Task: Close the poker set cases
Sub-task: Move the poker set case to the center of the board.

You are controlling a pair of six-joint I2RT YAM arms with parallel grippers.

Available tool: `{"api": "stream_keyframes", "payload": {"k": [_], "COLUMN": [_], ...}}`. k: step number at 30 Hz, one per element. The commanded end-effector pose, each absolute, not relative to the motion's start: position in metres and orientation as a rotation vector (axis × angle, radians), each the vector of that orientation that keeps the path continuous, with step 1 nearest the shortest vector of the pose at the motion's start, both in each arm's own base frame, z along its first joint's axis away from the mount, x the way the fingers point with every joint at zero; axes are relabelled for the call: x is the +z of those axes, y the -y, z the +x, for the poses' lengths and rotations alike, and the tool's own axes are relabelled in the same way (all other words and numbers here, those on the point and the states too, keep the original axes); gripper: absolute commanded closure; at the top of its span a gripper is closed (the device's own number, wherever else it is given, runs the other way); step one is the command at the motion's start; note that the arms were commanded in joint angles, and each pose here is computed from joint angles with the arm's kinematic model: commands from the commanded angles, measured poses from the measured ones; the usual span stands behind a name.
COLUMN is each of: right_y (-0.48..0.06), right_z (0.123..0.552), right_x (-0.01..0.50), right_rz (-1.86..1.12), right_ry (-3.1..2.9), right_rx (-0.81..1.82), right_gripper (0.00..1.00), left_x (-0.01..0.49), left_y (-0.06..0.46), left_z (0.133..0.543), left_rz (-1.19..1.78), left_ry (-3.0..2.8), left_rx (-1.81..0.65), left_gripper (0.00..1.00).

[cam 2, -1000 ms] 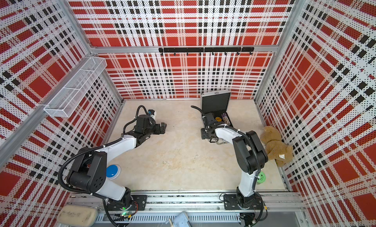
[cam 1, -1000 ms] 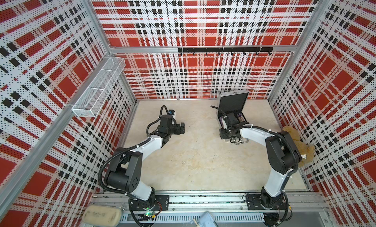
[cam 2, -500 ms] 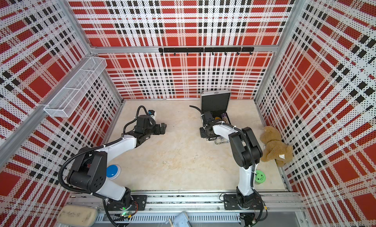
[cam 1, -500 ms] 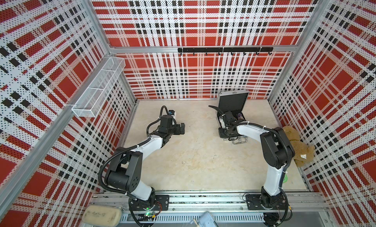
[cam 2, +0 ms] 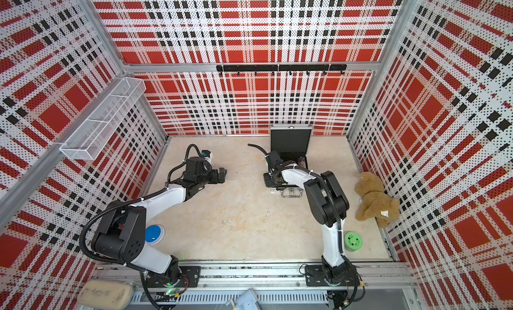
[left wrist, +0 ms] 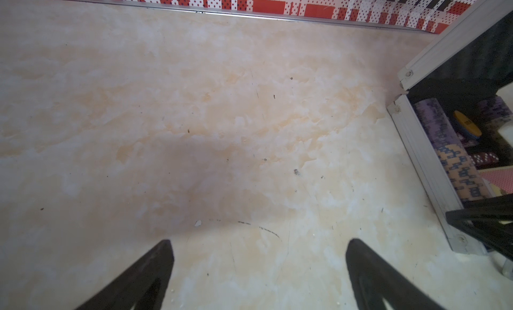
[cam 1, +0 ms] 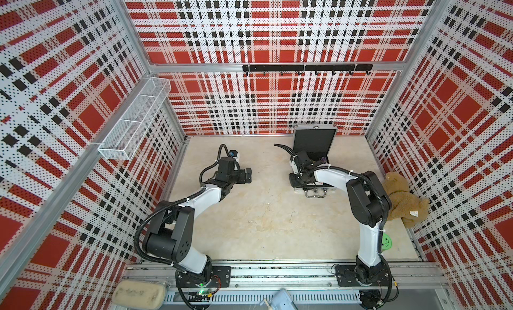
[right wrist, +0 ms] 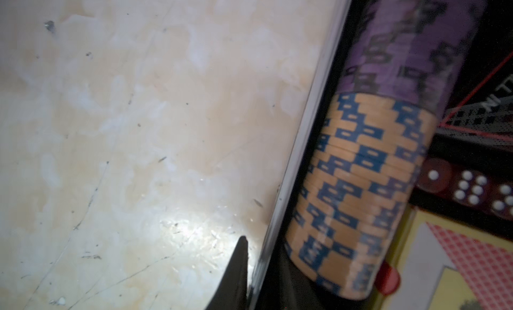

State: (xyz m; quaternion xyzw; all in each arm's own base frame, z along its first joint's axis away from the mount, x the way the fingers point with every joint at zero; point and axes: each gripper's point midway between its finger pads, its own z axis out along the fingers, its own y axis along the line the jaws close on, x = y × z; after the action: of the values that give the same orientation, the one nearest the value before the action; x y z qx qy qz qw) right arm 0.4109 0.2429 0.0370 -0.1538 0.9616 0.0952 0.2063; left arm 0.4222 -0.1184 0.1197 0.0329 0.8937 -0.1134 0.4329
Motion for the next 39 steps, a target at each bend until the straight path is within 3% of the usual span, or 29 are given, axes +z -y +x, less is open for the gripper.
{"api": "stream_keyframes", "payload": {"k": [1, 10, 13, 20, 27, 39], "right_y": [-0.273, -0.251, -0.235, -0.160, -0.075, -0.061], "right_z": [0.396, 0.389, 0.384, 0.393, 0.412, 0.431], "right_x": [0.029, 0.051, 0.065, 0.093, 0.085, 0.040], "right_rz": [-0.526, -0.438, -0.374, -0.199, 0.001, 0.023], "right_ry": [-2.709, -2.741, -2.740, -2.702, -2.715, -2.777], "right_rx": [0.376, 0.295, 0.316, 0.289, 0.220, 0.196], "right_gripper": [0.79, 0.55, 0.52, 0.51, 0.52, 0.61], "left_x": [0.117, 0.117, 0.116, 0.116, 0.118, 0.121], "left_y": [0.114, 0.110, 0.110, 0.117, 0.133, 0.141], "left_z": [0.417, 0.411, 0.410, 0.413, 0.418, 0.422], "left_rz": [0.062, 0.059, 0.059, 0.075, 0.107, 0.116], "left_ry": [-2.241, -2.245, -2.247, -2.250, -2.242, -2.240], "left_rx": [-0.285, -0.276, -0.275, -0.298, -0.363, -0.398], "left_gripper": [0.01, 0.01, 0.01, 0.01, 0.01, 0.01]}}
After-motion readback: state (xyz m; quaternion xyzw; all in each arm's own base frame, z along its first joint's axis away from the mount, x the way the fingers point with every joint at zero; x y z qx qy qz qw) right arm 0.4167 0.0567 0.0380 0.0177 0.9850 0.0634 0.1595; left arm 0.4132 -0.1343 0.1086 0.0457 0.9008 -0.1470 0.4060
